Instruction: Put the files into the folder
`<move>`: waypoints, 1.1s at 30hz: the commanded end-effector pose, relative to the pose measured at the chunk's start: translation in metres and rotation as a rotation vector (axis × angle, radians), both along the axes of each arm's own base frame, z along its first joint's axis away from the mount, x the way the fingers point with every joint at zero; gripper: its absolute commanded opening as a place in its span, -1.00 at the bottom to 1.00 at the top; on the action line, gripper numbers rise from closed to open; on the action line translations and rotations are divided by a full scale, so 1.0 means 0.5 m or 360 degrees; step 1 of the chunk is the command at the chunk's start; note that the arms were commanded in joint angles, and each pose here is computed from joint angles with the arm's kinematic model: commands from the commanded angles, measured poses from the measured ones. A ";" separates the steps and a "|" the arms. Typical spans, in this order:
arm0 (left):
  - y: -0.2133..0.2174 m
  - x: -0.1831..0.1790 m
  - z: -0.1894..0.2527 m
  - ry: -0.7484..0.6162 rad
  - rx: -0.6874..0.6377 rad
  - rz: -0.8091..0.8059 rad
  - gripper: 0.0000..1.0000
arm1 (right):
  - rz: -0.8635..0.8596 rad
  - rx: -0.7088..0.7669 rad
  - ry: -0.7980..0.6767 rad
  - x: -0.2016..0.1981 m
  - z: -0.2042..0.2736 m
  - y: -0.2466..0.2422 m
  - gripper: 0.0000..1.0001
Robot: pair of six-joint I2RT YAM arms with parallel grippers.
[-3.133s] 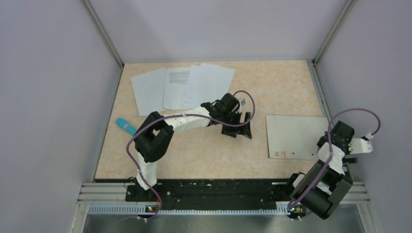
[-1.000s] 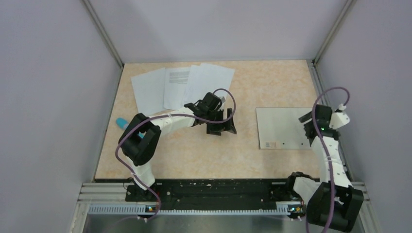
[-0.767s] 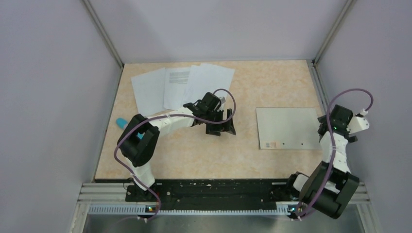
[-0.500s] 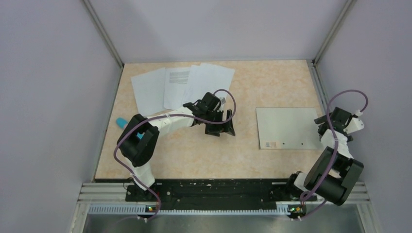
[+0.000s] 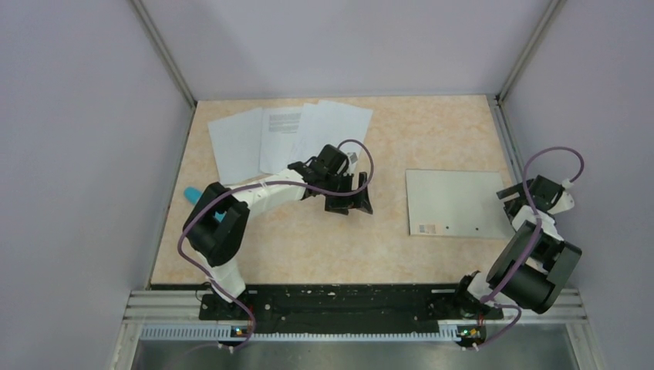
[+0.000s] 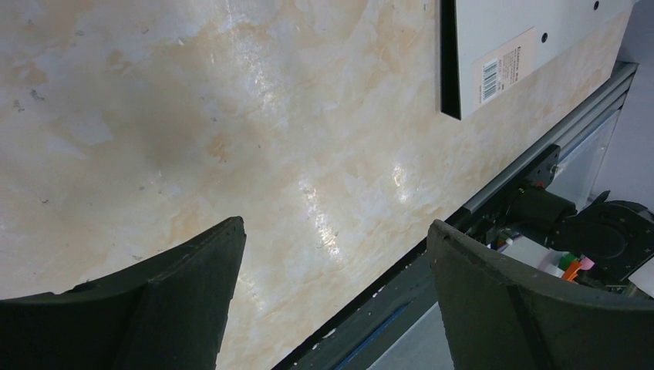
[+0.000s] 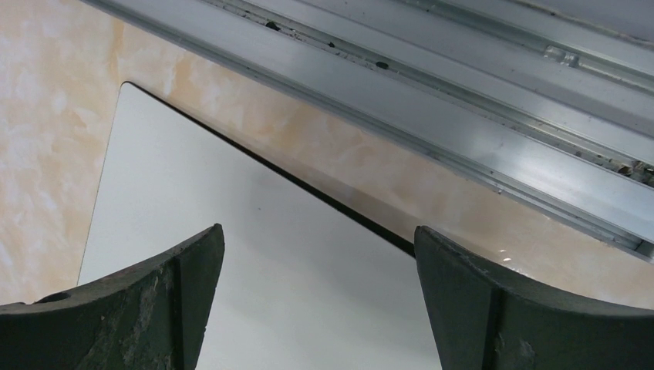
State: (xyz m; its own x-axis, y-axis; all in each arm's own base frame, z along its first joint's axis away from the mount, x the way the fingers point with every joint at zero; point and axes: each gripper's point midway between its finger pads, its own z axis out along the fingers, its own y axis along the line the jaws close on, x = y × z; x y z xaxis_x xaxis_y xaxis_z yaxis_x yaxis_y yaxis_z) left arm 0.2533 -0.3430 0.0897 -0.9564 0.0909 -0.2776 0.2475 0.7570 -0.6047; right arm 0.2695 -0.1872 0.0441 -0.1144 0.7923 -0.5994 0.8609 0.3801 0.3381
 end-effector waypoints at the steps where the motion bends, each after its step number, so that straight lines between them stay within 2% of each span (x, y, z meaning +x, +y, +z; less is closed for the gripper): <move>1: 0.001 0.009 0.047 -0.0073 -0.0080 0.0002 0.84 | 0.0047 0.0088 -0.0012 -0.004 -0.018 0.025 0.82; 7: 0.016 0.015 0.047 -0.0074 -0.0084 0.0066 0.84 | 0.0120 0.0102 0.0034 -0.028 -0.017 0.049 0.82; 14: 0.034 0.027 0.042 -0.0061 -0.0088 0.0160 0.84 | 0.0269 0.0253 -0.0009 -0.053 -0.030 0.140 0.78; 18: 0.061 0.049 0.034 -0.0066 -0.0056 0.0285 0.84 | 0.0395 0.0344 0.0002 -0.073 -0.035 0.240 0.71; 24: 0.104 0.100 0.029 -0.0073 -0.0053 0.0505 0.84 | 0.0748 0.0476 -0.0109 -0.119 0.008 0.463 0.71; 29: 0.103 0.165 0.040 -0.0164 -0.0013 0.0495 0.80 | 0.0789 0.0365 -0.0045 -0.141 0.032 0.462 0.75; 33: 0.073 0.216 0.052 -0.0238 -0.0001 0.0304 0.74 | 0.0837 0.0390 -0.0015 -0.125 0.035 0.475 0.78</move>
State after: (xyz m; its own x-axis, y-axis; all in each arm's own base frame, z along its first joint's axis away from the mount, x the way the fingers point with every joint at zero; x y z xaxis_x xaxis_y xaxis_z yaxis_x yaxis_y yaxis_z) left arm 0.3289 -0.2890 0.0959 -0.9295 -0.1811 -0.3212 0.0412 0.8147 -0.5785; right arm 0.1996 0.0507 0.0512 -0.5367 0.7368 -0.4113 0.5530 0.6753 0.4880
